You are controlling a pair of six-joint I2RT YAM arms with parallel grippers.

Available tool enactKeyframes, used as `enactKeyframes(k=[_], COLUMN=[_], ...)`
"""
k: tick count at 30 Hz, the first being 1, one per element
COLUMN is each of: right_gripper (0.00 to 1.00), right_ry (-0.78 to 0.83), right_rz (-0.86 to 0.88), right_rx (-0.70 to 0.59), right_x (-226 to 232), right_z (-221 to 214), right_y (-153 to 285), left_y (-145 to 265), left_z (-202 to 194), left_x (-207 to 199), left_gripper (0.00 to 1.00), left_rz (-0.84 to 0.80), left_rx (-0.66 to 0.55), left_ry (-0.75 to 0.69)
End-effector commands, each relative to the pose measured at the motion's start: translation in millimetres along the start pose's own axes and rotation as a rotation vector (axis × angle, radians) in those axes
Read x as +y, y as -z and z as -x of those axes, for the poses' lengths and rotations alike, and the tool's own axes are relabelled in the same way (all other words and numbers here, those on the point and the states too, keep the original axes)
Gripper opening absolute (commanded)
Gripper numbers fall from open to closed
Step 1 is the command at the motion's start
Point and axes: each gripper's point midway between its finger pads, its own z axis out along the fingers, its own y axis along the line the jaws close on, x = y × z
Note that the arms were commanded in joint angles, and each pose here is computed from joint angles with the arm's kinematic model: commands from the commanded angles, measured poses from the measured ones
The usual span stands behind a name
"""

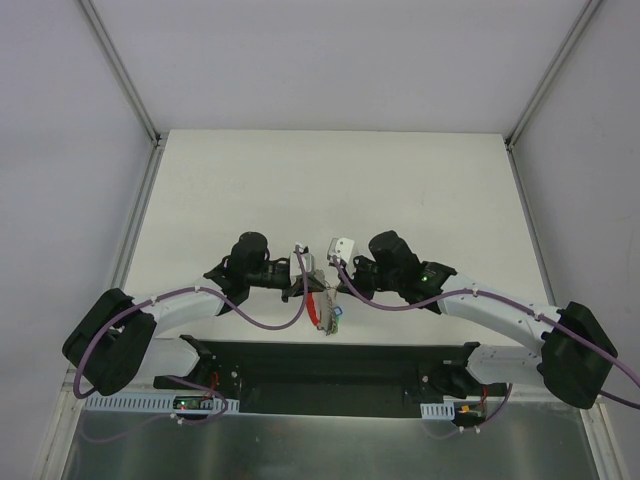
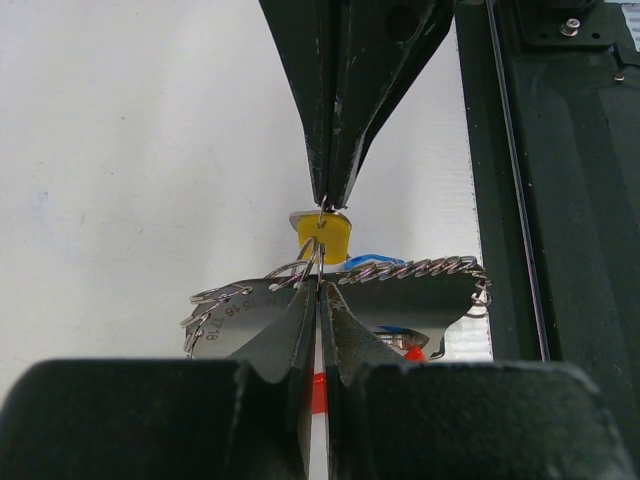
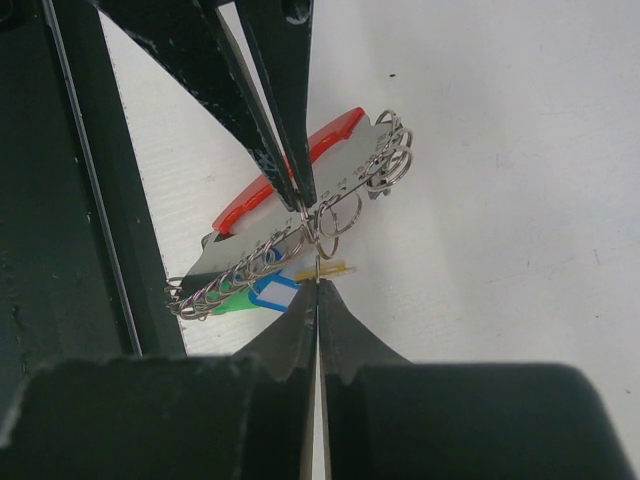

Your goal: Put the keys on the keyring

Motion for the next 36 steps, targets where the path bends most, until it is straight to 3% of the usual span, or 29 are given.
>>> enactKeyframes(k=[1,36], right_gripper=[0.01,0.01], right_ry=[0.035,0.019], right_rz=[0.037,0.007], right_rx=[-0.048,-0.034], right_x=[6,2], right_z=[15,14], right_y=[1,3], left_y=[-3,-4], left_z=[28,27], left_x=[-2,3], left_gripper=[0.0,0.0], left_rz=[-0.046,-0.017], left_rx=[-0.078,-0.076], left_ry=[-0.077,-0.071])
